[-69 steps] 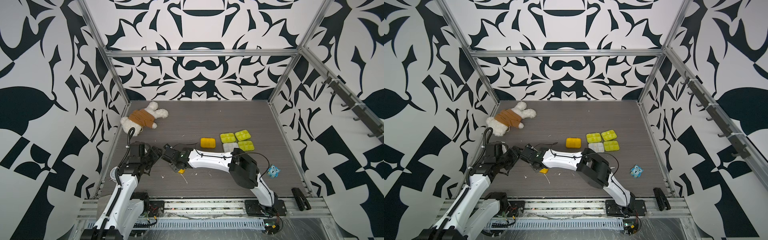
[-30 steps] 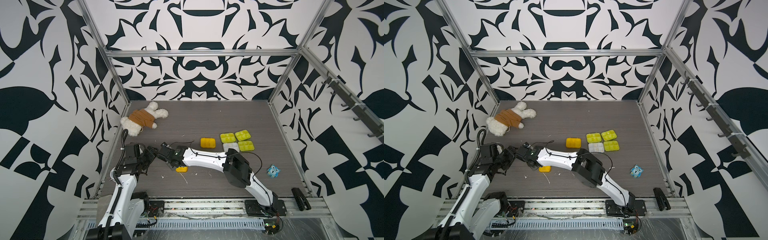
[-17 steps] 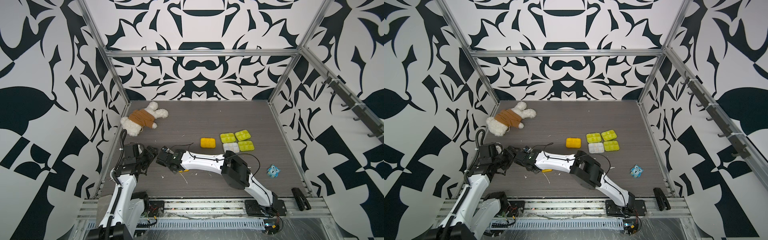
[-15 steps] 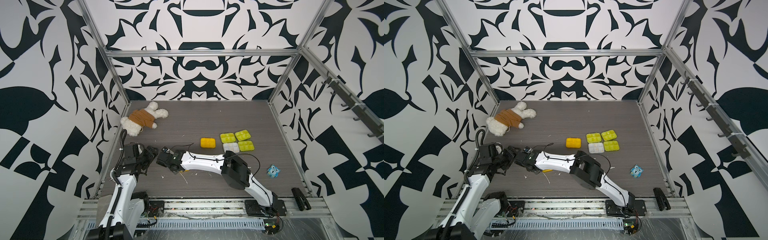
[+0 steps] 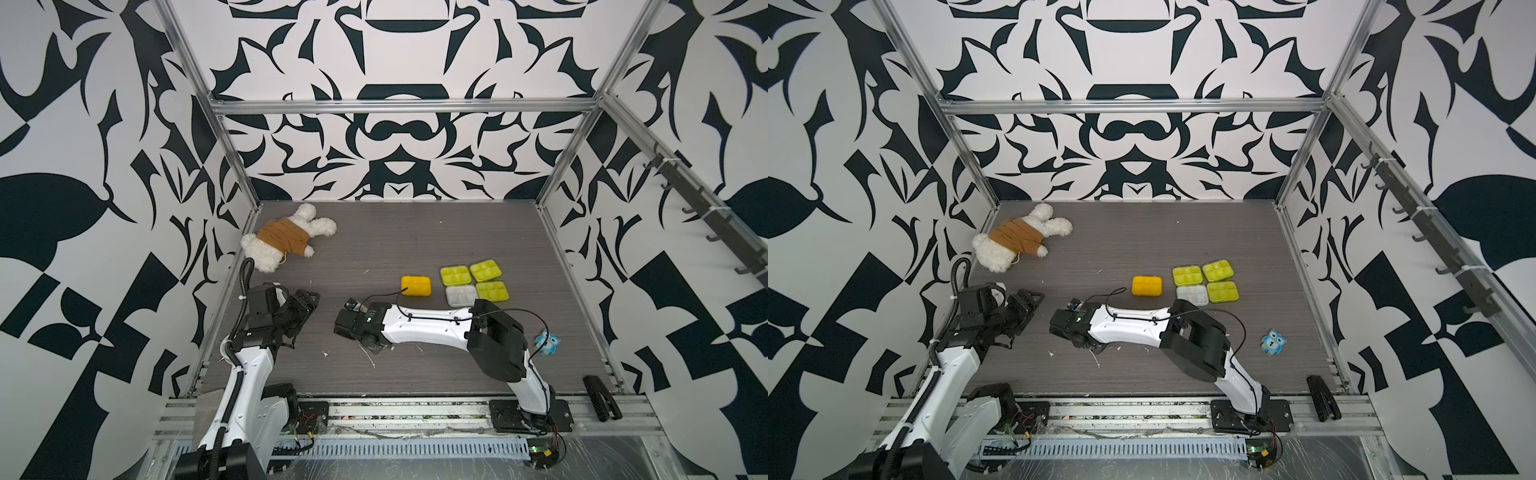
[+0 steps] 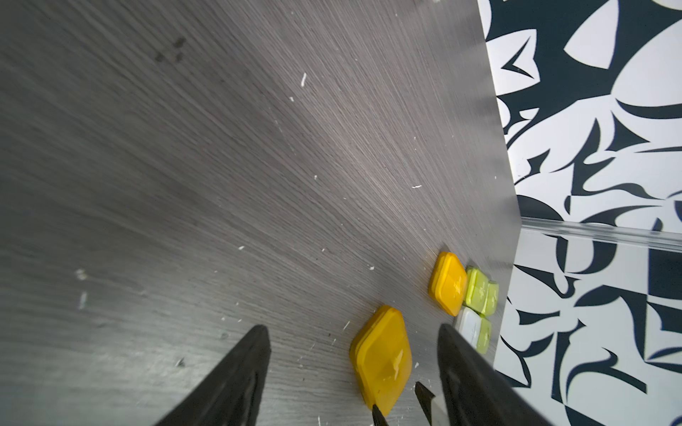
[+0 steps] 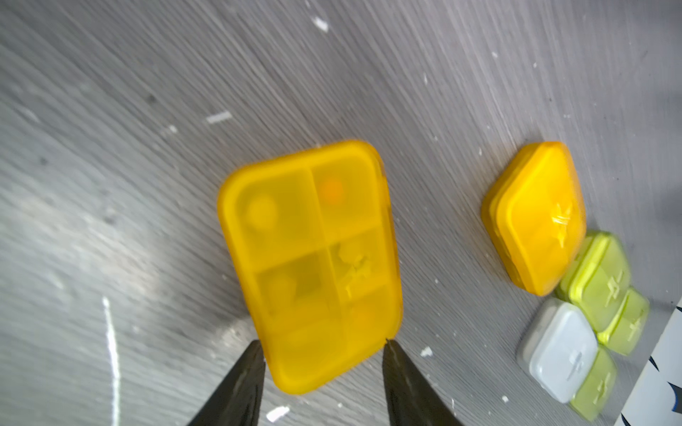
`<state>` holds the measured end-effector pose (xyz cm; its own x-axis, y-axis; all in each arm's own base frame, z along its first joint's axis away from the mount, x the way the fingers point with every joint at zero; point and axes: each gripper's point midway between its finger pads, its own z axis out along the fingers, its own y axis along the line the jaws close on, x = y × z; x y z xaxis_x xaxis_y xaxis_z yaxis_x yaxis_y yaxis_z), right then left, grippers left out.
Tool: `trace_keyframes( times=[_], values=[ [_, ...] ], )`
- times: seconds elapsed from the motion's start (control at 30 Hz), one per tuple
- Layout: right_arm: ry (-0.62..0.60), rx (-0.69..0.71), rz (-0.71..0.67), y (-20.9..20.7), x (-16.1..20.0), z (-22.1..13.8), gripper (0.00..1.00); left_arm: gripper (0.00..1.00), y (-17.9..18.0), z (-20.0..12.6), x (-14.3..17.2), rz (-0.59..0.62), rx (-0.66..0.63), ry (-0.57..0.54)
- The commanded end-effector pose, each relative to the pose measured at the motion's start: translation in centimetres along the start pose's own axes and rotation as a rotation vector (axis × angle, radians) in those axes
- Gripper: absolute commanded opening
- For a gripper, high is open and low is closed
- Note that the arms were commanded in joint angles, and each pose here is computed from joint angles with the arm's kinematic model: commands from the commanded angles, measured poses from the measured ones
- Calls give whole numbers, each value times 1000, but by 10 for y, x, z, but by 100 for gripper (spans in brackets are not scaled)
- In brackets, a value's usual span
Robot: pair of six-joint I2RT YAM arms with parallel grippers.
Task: Close pillboxes
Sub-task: Adjust the pillbox at the center of the board.
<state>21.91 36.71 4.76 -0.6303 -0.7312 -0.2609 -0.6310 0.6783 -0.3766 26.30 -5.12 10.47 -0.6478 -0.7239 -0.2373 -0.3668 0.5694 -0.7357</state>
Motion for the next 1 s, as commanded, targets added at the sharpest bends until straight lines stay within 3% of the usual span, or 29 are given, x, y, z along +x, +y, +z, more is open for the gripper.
trace_keyframes(
  times=[0.0,0.23,0.47,0.7,0.97],
  values=[
    [2,15,36,-28,5,-5,54,68,-11,12,14,26,79,86],
    [11,-17,120,-44,3,9,53,51,-35,39,63,235,41,242],
    [-15,-65,177,-57,2,1,52,53,-32,57,94,263,-14,341],
    [-56,-236,313,-64,3,-5,52,56,-35,78,114,300,-21,401],
    [-82,-298,436,-90,10,-6,52,49,-51,98,126,355,-9,440]
  ],
)
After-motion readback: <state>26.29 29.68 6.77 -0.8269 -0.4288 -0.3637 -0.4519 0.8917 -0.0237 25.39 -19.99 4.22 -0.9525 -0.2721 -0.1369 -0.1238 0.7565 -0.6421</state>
